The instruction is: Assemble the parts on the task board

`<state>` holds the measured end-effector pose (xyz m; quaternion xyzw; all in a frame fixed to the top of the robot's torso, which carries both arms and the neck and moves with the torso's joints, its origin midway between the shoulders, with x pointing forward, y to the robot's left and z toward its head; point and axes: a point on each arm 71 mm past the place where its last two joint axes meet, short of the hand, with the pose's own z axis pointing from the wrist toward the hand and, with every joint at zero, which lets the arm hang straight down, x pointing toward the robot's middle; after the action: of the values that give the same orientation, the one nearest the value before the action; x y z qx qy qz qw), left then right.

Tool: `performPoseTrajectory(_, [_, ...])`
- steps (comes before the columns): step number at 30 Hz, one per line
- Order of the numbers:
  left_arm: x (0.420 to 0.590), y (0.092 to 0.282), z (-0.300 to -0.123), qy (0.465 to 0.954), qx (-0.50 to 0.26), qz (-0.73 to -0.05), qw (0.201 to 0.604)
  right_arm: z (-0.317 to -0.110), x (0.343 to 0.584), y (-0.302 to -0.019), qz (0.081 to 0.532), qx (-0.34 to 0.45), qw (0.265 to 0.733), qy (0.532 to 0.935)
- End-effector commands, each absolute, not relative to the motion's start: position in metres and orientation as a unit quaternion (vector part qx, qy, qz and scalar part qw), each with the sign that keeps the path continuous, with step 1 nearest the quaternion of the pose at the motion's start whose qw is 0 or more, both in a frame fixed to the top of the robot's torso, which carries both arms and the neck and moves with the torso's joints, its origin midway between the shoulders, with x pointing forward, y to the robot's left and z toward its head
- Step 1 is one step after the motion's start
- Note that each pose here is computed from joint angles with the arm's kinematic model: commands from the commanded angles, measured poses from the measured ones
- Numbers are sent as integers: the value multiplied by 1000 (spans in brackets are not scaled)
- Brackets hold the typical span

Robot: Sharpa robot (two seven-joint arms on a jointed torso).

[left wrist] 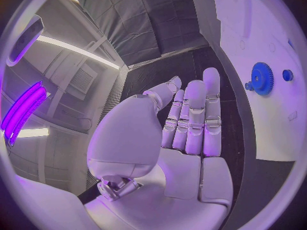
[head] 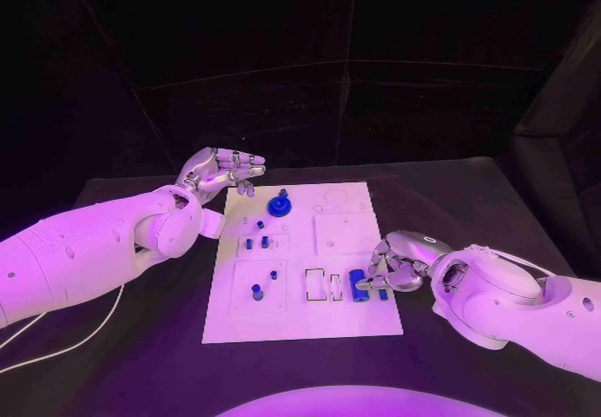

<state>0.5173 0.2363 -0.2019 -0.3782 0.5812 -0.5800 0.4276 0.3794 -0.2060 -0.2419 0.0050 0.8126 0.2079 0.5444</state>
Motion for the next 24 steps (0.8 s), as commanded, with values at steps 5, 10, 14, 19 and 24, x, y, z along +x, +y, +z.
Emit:
performPoseTrajectory(5, [517, 236, -201, 581, -377, -585, 422, -252, 377, -197, 194, -16, 530, 825])
performPoseTrajectory(10, [517, 236, -202, 582, -378, -584, 422, -258, 376, -191, 194, -18, 522, 830])
performPoseTrajectory(14, [517, 237, -202, 582, -378, -583, 422, -262, 377, -189, 190, -20, 520, 832])
performPoseTrajectory(19, [517, 237, -202, 582, -378, -584, 422, -264, 378, -188, 185, -12, 521, 833])
performPoseTrajectory(24, [516, 237, -202, 582, -378, -584, 422, -264, 377, -190, 184, 8, 523, 832])
